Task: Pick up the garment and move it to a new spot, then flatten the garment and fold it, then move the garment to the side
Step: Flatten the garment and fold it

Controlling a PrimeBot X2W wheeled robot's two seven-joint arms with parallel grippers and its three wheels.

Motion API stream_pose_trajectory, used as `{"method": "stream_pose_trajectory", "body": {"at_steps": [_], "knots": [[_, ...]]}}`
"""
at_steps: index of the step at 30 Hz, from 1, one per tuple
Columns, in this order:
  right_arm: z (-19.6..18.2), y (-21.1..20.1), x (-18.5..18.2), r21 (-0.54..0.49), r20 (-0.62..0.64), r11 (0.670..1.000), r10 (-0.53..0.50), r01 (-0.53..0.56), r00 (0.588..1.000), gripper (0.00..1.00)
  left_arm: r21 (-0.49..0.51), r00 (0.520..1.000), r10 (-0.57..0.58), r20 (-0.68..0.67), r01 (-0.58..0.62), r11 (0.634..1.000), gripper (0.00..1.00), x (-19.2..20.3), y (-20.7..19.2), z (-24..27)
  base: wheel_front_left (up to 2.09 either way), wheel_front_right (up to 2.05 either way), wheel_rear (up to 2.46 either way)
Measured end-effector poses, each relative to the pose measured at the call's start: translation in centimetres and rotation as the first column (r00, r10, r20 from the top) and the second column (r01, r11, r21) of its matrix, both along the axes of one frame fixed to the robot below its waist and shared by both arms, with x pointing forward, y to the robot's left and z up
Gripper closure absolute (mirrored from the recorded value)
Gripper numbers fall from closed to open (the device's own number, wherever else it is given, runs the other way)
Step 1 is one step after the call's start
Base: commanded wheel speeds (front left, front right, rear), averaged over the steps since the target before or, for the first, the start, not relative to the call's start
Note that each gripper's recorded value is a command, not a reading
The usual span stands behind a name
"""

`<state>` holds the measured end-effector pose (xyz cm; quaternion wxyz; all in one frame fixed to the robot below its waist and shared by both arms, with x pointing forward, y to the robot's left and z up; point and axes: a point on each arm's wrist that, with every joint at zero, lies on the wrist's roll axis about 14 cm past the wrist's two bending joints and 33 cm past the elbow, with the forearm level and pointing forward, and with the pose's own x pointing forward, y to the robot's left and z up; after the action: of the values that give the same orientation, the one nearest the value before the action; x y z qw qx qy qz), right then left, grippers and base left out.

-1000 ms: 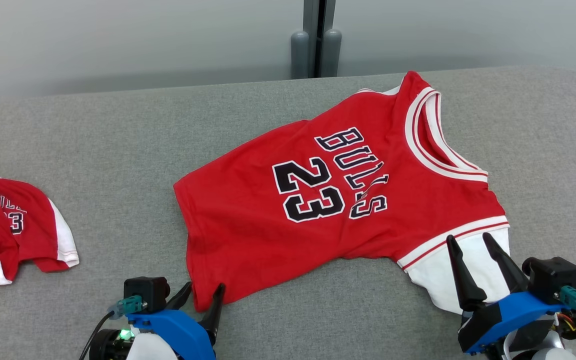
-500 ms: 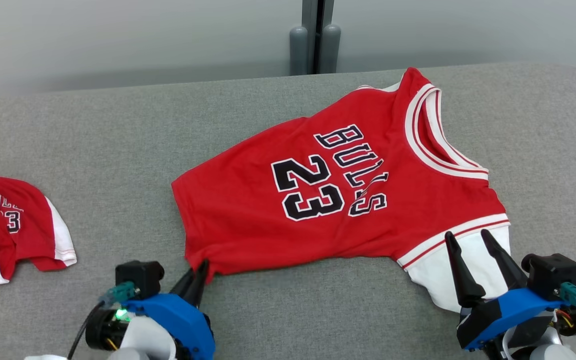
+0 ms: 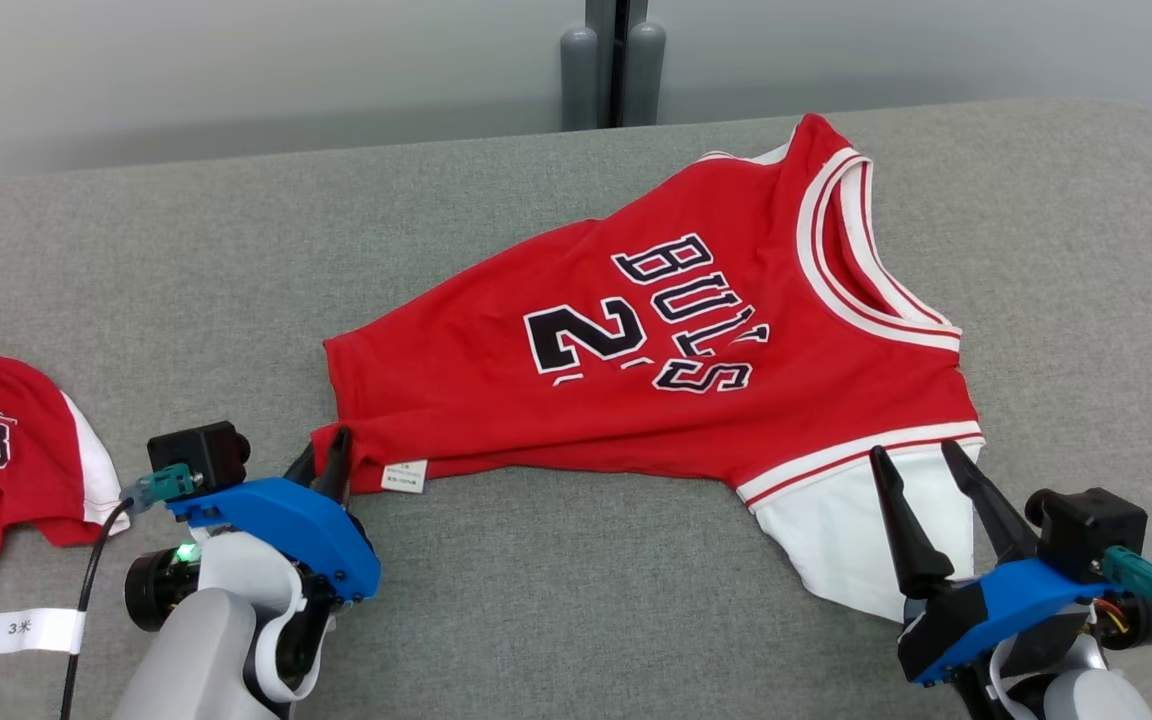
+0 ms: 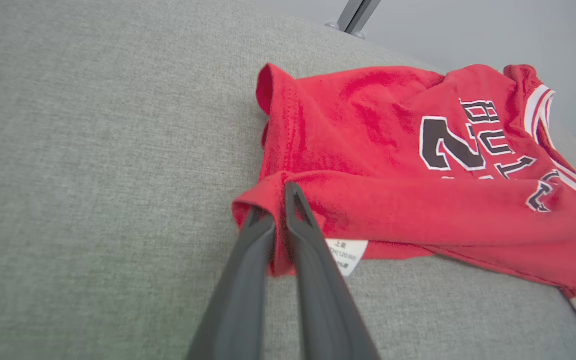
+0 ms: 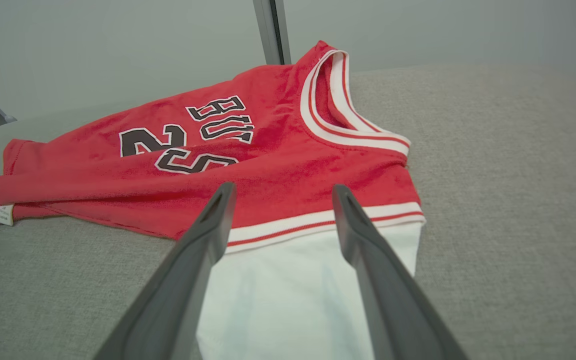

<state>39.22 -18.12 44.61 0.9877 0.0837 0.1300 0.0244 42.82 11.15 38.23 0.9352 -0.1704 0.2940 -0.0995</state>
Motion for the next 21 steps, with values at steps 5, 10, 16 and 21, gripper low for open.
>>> {"method": "stream_pose_trajectory", "body": {"at_steps": [5, 10, 16, 21], "knots": [[0.9, -0.5, 0.1, -0.002, 0.028, 1.000, -0.013, 0.013, 1.000, 0.00, -0.011, 0.997, 0.025, 0.070, -0.024, 1.000, 0.00, 0.2, 0.4, 1.2, 0.00, 0.00, 0.00], [2.0, -0.7, -0.1, -0.006, 0.059, 1.000, -0.020, 0.020, 0.998, 0.00, -0.014, 0.979, 0.069, 0.194, -0.067, 0.998, 0.00, -1.0, 1.6, 3.2, 0.00, 0.00, 0.00], [3.4, -0.1, -0.4, -0.005, 0.095, 1.000, -0.001, 0.001, 0.995, 0.00, 0.014, 0.930, 0.091, 0.357, -0.102, 0.995, 0.00, -2.7, 3.3, 6.0, 0.00, 0.00, 0.00], [4.0, 0.0, -0.9, -0.005, 0.113, 1.000, 0.001, 0.000, 0.994, 0.00, 0.070, 0.875, 0.096, 0.475, -0.147, 0.987, 0.00, -3.7, 4.9, 8.2, 0.00, 0.00, 0.00]]}}
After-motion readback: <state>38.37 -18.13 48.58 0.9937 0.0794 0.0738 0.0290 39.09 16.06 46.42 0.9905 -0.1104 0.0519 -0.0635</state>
